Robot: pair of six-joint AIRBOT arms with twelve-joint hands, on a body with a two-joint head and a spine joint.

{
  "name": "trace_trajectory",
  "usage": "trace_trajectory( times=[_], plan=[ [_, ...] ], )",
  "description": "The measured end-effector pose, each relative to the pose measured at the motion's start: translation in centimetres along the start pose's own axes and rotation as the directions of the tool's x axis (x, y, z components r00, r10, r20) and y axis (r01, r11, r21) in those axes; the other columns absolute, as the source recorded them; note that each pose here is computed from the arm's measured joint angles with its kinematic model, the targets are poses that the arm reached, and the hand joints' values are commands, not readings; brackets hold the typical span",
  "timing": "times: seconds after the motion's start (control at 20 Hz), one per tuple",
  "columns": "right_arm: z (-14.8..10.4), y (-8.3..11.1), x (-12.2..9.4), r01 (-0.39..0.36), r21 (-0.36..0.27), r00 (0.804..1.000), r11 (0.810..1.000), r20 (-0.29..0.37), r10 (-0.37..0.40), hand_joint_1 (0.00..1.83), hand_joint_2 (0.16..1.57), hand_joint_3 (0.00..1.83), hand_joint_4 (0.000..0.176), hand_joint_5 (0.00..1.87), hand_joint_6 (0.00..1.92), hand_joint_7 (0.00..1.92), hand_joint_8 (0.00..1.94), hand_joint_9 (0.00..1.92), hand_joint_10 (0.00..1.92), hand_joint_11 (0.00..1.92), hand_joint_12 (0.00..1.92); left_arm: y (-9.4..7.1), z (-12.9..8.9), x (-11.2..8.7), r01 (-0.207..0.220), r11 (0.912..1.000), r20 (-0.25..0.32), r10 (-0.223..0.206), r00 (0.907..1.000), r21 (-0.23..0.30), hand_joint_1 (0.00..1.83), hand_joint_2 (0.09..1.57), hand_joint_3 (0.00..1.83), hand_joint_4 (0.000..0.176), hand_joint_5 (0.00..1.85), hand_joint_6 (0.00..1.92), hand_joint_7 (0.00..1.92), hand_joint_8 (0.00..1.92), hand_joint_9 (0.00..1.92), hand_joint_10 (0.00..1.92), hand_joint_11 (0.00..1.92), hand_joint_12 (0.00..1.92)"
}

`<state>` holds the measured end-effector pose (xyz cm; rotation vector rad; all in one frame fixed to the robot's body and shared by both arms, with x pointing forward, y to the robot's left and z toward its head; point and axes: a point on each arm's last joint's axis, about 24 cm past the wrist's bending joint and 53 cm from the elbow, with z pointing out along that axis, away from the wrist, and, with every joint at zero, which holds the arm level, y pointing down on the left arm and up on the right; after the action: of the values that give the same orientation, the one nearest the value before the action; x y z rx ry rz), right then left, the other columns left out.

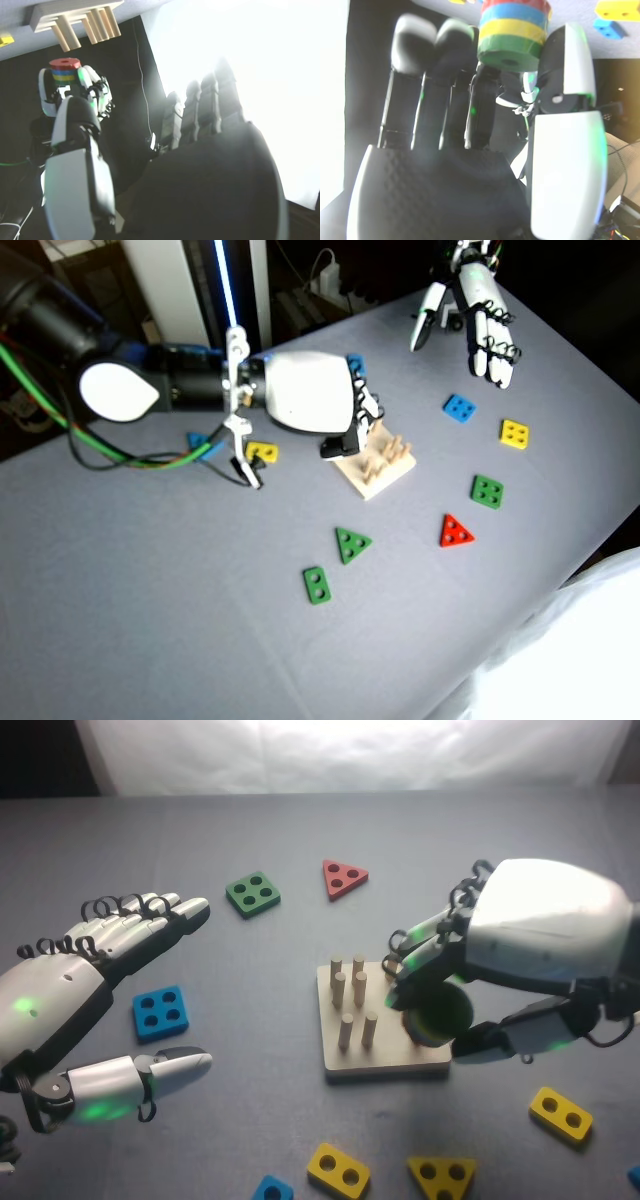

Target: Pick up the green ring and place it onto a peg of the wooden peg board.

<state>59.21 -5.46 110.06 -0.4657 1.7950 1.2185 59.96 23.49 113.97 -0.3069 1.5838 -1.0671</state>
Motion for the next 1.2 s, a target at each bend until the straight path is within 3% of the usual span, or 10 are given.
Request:
trace_trajectory(
  times=[0.25,0.35,0.45,0.55,0.7,0.8,0.85,0.95,1.1,1.2],
  plan=[
    [0.7,0.0,0.5,-0.009,-0.008,1.0,1.0,-0.013,0.009,1.25,1.12,0.0,0.0,1.05,0.72,0.93,1.28,0.99,1.24,0.98,1.49,0.0,0.0,0.0,0.001,1.0,0.0,-0.001,1.0,0.0,0.75,1.07,0.0,0.087,0.16,0.0,0.1,0.0,0.03,0.0,0.0,0.36],
    [0.8,-0.1,0.4,-0.006,-0.006,1.0,1.0,-0.013,0.006,1.25,1.15,0.0,0.0,1.02,0.69,0.86,1.45,0.99,1.56,1.04,1.75,0.0,0.0,0.0,0.001,1.0,0.0,-0.001,1.0,0.001,0.73,1.08,0.0,0.092,0.16,0.0,0.09,0.0,0.03,0.0,0.0,0.38],
    [0.8,-0.2,0.4,-0.005,-0.003,1.0,1.0,-0.012,0.005,1.26,1.14,0.0,0.0,1.02,0.68,0.88,1.41,1.03,1.41,1.05,1.63,0.0,0.0,0.0,0.002,1.0,-0.001,-0.002,1.0,0.0,0.75,1.07,0.0,0.08,0.17,0.0,0.1,0.01,0.04,0.0,0.0,0.41],
    [0.8,-0.3,0.3,-0.005,-0.001,1.0,1.0,-0.012,0.005,1.27,1.11,0.0,0.0,1.11,0.59,0.93,1.29,1.06,1.19,1.04,1.47,0.0,0.0,0.0,0.002,1.0,0.0,-0.002,1.0,0.0,0.74,1.08,0.0,0.09,0.16,0.0,0.09,0.01,0.02,0.01,0.0,0.33],
    [0.5,-0.5,0.0,-0.002,0.008,1.0,1.0,-0.008,0.002,1.28,1.09,0.0,0.0,1.17,0.43,0.96,1.28,1.1,1.32,1.11,1.55,0.0,0.0,0.0,0.002,1.0,0.0,-0.002,1.0,0.0,0.75,1.08,0.0,0.09,0.17,0.0,0.1,0.0,0.02,0.0,0.0,0.31],
    [-0.1,-1.1,-0.7,0.001,0.025,1.0,1.0,0.002,-0.001,1.29,1.05,0.0,0.0,1.21,0.41,1.08,1.06,1.16,1.11,1.11,1.38,0.0,0.0,0.0,0.003,1.0,0.0,-0.003,1.0,-0.001,0.74,1.08,0.0,0.091,0.16,0.0,0.1,0.0,0.03,0.0,0.0,0.35],
    [-0.3,-1.3,-1.0,-0.002,0.034,1.0,0.999,0.009,0.002,1.29,1.05,0.0,0.0,1.24,0.34,1.07,1.08,1.15,1.32,1.16,1.53,0.0,0.0,0.0,0.003,1.0,0.0,-0.003,1.0,0.0,0.73,1.08,0.0,0.093,0.16,0.0,0.1,0.0,0.03,0.0,0.0,0.36],
    [-0.4,-1.5,-1.2,-0.006,0.041,1.0,0.999,0.014,0.005,1.29,1.06,0.0,0.0,1.25,0.3,1.03,1.17,1.13,1.43,1.16,1.59,0.0,0.0,0.0,0.002,1.0,0.0,-0.002,1.0,0.0,0.73,1.08,0.0,0.094,0.16,0.0,0.09,0.0,0.03,0.0,0.0,0.36],
    [-0.4,-1.5,-1.1,-0.004,0.042,1.0,0.999,0.011,0.003,1.29,1.07,0.0,0.0,1.18,0.44,1.02,1.17,1.1,1.21,1.09,1.46,0.1,0.0,-0.1,0.001,1.0,0.001,-0.001,1.0,-0.001,0.74,1.07,0.0,0.079,0.17,0.0,0.1,0.0,0.04,0.0,0.0,0.42],
    [-0.3,-1.5,-0.9,-0.007,0.041,1.0,0.999,0.006,0.007,1.26,1.05,0.0,0.003,1.09,0.78,1.14,0.78,1.14,0.96,1.0,1.26,0.1,0.0,-0.1,0.002,1.0,0.003,-0.002,1.0,-0.001,0.75,1.07,0.0,0.082,0.17,0.0,0.09,0.0,0.03,0.0,0.0,0.39]
  ],
)
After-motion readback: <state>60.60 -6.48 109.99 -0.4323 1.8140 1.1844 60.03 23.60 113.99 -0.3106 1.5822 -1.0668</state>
